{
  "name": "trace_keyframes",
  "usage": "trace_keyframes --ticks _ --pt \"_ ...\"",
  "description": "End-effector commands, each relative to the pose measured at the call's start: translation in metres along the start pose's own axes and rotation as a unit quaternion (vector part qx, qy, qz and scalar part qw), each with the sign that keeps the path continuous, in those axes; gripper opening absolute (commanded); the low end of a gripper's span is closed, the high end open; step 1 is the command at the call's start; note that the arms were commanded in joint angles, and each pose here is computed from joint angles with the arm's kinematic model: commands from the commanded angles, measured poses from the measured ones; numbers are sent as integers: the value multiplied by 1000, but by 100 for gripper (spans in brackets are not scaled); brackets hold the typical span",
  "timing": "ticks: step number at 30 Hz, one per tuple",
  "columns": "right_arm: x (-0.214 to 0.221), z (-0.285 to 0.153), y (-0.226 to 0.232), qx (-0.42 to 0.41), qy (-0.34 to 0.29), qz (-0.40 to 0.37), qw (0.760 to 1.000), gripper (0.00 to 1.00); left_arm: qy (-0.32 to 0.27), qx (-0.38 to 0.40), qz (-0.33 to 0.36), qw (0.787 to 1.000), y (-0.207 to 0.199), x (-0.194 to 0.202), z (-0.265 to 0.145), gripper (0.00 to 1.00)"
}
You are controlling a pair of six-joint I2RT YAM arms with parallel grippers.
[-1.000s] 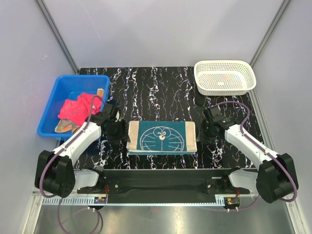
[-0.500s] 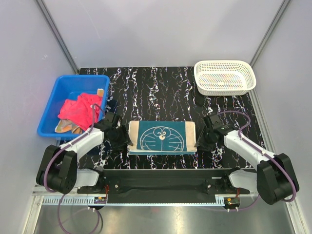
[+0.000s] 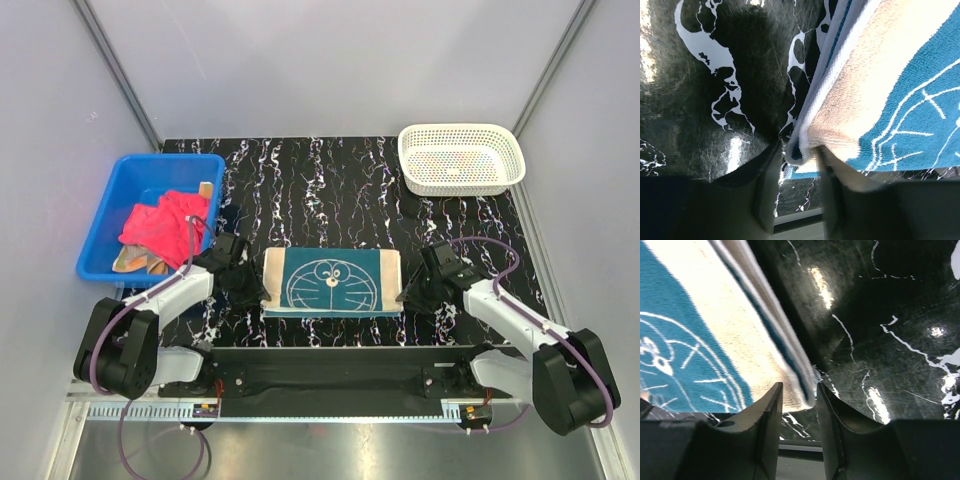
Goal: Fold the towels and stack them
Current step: Fold the towel
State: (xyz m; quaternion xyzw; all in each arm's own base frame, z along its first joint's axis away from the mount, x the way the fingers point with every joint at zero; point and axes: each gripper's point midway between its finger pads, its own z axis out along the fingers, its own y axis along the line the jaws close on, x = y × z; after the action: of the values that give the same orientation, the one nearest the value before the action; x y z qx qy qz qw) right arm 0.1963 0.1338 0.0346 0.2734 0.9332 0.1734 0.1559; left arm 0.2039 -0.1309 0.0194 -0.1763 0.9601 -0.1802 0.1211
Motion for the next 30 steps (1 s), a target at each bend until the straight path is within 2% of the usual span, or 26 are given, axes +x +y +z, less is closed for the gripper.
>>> trace_keyframes --ticks 1,6,10,11,14,15,20,21,23,30 --pt "-8 -5 13 -30 -29 14 999 39 -18 9 1 1000 -7 -8 -6 47" --pt "-6 1 14 -37 -23 19 999 38 -21 18 6 1000 -11 -8 -10 49" --pt "-6 2 15 -38 -24 21 999 36 -16 22 3 1000 -12 -6 -8 43" --pt "-6 2 14 -38 -24 21 999 36 -14 22 2 1000 -12 -5 -8 38" --pt "-6 1 14 -40 -27 20 999 26 -15 24 2 1000 -12 -4 -9 24" --pt "-6 0 14 -41 -28 20 999 19 -16 26 2 1000 -14 -5 -10 21" --pt "-7 -1 14 -48 -33 18 998 1 -17 30 1 999 -18 -6 -20 10" --pt "-7 -1 14 -48 -33 15 998 0 -20 32 1 999 -20 -7 -22 4" --pt "-7 -3 14 -49 -35 13 998 0 -26 39 3 999 -23 -8 -29 0" --pt "-18 -20 22 -38 -46 -17 998 0 -28 56 4 998 -36 -11 -47 0"
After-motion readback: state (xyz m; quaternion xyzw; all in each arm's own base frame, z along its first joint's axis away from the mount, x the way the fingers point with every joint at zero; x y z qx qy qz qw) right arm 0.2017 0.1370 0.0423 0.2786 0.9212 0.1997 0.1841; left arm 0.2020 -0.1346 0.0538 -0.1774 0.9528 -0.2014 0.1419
